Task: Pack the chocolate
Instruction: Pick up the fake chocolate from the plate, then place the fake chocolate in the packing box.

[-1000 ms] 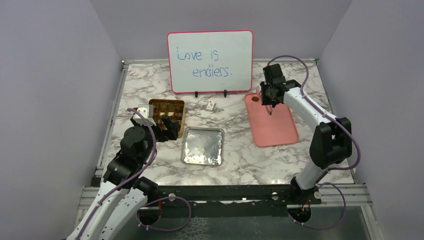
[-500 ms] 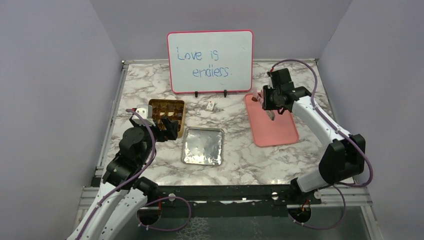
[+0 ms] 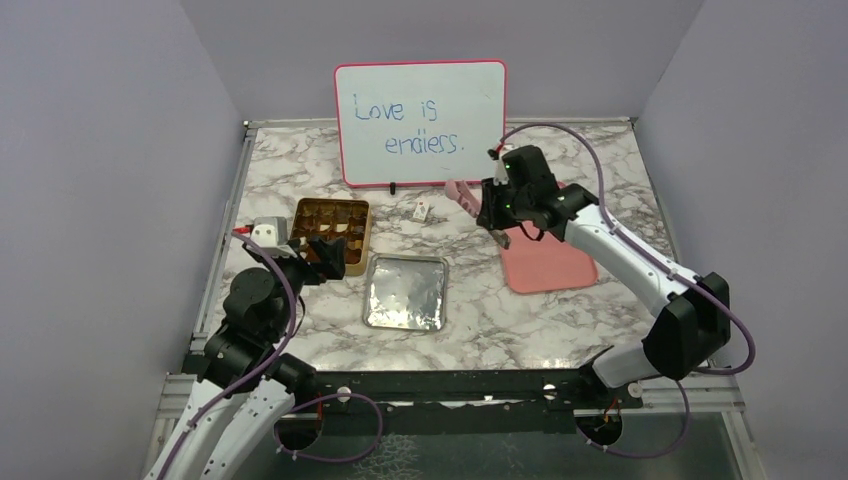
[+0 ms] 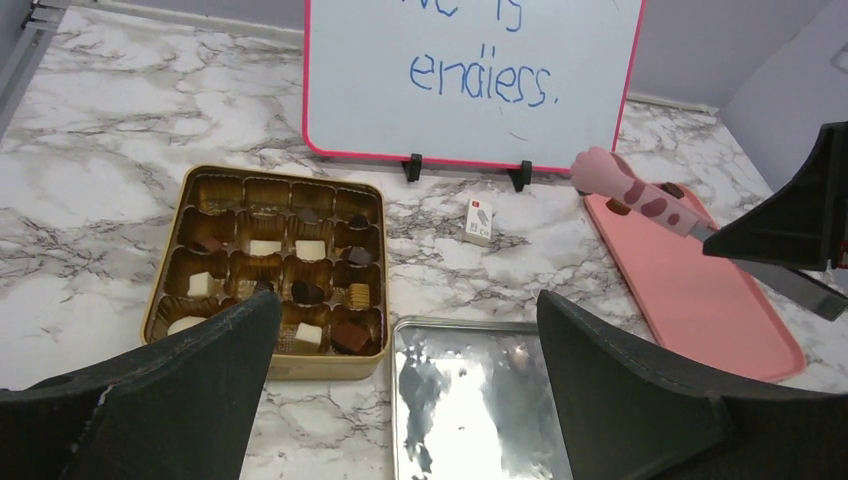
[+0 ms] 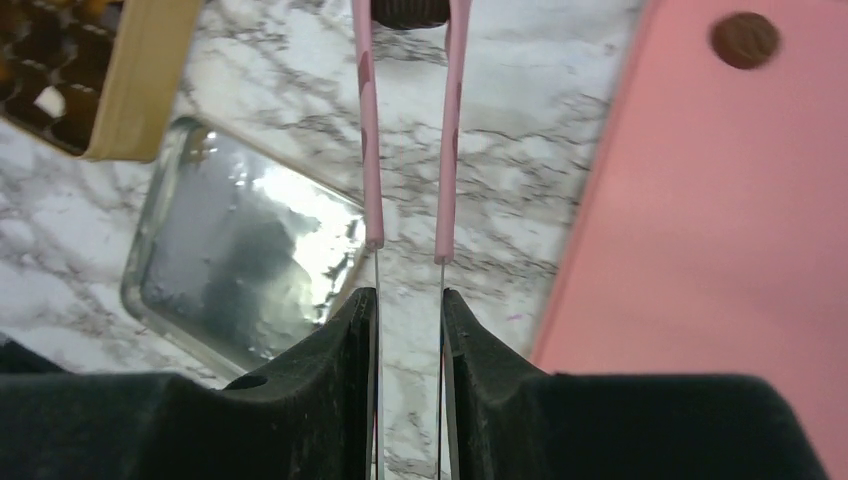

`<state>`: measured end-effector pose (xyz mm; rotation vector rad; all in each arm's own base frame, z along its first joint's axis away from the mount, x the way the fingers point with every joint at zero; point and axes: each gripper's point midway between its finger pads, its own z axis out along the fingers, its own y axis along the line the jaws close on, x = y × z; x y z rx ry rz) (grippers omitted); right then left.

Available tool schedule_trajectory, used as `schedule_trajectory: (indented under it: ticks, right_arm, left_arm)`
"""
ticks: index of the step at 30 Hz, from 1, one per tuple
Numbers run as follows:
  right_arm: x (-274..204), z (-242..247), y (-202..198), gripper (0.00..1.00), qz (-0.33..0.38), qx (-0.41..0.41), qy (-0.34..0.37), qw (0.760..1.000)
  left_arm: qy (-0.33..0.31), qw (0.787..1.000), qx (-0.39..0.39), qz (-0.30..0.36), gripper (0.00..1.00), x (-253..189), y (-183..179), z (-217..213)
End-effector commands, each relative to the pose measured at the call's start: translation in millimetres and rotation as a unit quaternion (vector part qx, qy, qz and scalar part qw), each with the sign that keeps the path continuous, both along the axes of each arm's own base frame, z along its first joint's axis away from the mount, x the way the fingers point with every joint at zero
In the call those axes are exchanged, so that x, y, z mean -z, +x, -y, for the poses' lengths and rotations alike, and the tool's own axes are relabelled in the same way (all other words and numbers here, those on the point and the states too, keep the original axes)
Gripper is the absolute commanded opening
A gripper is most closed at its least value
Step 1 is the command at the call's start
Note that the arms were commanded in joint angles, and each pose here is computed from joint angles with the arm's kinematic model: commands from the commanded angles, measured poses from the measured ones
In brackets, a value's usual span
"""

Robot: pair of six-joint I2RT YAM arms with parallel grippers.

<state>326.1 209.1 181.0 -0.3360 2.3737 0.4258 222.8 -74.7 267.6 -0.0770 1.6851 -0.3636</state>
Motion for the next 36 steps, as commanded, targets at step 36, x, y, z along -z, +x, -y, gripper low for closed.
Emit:
schedule_trajectory:
  ticks: [36]
  right_arm:
    - [42,-292,32,0.37,0.075,-0.188,-0.026,0.979]
  left_arm:
    - [-0.063,0.989,-0.078,0.105,0.99,-44,-27,-43]
